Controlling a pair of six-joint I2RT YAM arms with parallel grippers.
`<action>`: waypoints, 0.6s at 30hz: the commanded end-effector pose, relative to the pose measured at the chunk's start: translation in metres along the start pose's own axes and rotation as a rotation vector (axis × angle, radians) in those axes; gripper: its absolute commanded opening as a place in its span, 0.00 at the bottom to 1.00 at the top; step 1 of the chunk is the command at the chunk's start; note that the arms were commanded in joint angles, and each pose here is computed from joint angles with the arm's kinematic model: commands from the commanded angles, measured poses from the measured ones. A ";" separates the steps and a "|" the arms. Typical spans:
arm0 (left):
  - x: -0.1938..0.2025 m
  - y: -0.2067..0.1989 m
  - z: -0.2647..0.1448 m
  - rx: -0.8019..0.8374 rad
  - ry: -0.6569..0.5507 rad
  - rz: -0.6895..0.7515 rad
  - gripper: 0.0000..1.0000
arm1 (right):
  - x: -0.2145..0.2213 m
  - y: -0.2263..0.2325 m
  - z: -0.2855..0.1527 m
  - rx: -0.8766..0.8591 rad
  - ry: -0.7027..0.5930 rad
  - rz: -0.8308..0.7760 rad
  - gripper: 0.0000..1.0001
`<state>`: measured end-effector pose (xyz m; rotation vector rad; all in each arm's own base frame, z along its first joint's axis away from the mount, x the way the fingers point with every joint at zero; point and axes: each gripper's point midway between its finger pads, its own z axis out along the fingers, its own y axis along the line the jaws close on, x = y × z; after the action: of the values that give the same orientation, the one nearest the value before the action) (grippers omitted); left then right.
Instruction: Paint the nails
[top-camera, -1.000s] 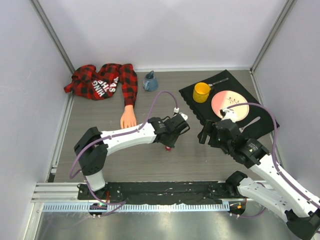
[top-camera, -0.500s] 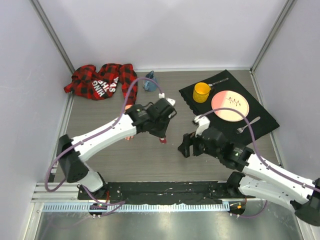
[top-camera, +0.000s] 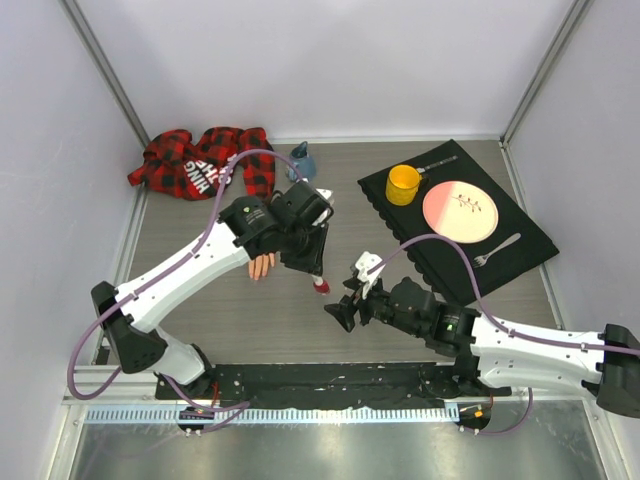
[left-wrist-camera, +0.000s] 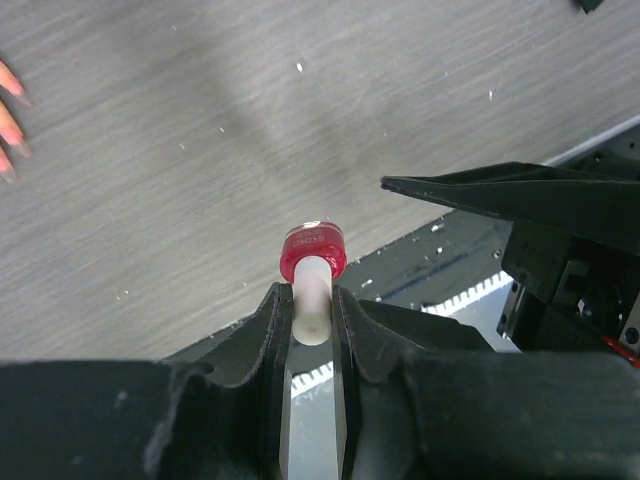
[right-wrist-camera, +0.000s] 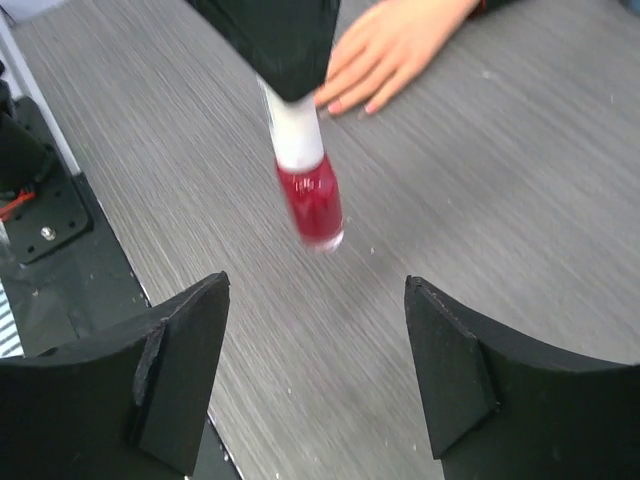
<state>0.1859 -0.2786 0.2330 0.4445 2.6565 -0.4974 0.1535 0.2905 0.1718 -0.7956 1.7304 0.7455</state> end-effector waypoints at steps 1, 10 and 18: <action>0.000 -0.015 -0.026 0.093 -0.012 -0.031 0.00 | -0.044 0.014 0.004 -0.069 -0.186 -0.036 0.74; 0.000 -0.024 -0.034 0.159 -0.016 -0.048 0.00 | -0.048 0.030 0.004 -0.165 -0.246 -0.055 0.64; 0.000 -0.029 -0.041 0.188 -0.013 -0.047 0.00 | -0.050 0.028 0.010 -0.155 -0.260 -0.058 0.55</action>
<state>0.1645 -0.2841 0.2470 0.4316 2.6986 -0.6565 0.1452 0.3166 0.1964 -0.8498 1.5138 0.8785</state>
